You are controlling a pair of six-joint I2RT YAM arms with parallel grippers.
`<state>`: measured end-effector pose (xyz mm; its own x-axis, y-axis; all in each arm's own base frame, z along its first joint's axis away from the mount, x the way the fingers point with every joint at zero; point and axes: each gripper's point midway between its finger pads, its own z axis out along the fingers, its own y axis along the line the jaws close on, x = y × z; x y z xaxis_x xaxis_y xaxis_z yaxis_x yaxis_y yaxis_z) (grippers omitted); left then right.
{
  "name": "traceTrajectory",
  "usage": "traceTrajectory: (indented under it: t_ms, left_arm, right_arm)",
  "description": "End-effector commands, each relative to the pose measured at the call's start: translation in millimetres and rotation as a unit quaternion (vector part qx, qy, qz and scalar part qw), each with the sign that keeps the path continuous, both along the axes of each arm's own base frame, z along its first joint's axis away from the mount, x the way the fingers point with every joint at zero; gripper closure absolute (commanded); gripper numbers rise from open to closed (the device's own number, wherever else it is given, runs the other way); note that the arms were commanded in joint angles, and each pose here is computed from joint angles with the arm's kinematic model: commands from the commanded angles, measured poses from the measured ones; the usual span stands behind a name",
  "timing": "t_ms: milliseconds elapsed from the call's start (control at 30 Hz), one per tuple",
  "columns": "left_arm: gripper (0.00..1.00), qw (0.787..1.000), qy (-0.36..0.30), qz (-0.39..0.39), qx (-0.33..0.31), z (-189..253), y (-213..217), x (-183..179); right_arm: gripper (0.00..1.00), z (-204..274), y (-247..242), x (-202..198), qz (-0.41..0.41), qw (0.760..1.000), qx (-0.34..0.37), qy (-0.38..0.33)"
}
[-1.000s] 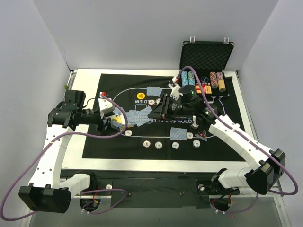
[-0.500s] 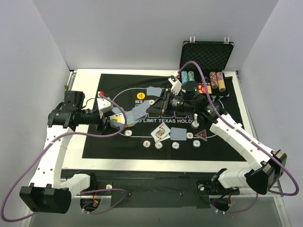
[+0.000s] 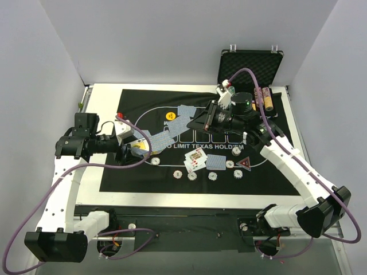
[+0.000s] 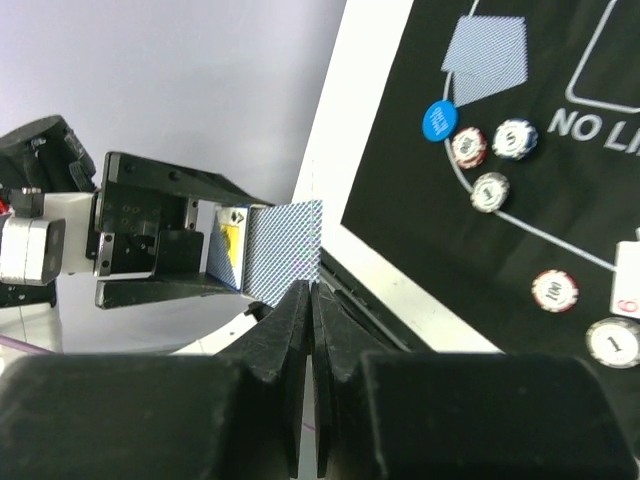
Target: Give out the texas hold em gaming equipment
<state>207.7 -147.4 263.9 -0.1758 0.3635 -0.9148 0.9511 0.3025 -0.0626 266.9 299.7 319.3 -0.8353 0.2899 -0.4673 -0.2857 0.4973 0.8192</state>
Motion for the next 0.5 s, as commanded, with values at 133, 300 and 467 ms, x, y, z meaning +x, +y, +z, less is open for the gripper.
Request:
traceTrajectory:
  t_ms: [133, 300, 467]
  left_arm:
    - [0.94, 0.999, -0.031, -0.023, -0.019, 18.1, -3.9, -13.1]
    - [0.94, 0.999, -0.036, -0.024, -0.02, 23.6, -3.7, -17.7]
    - [0.94, 0.999, -0.037, -0.023, -0.017, 26.2, -2.4, -21.7]
  right_arm:
    - [1.0, -11.3, -46.3, 32.2, -0.041, 0.988, -0.129, -0.076]
    - [1.0, -85.7, -66.9, 65.9, -0.043, 0.94, -0.33, -0.08]
    - [1.0, -112.6, -64.0, 94.6, -0.024, 0.823, -0.54, -0.176]
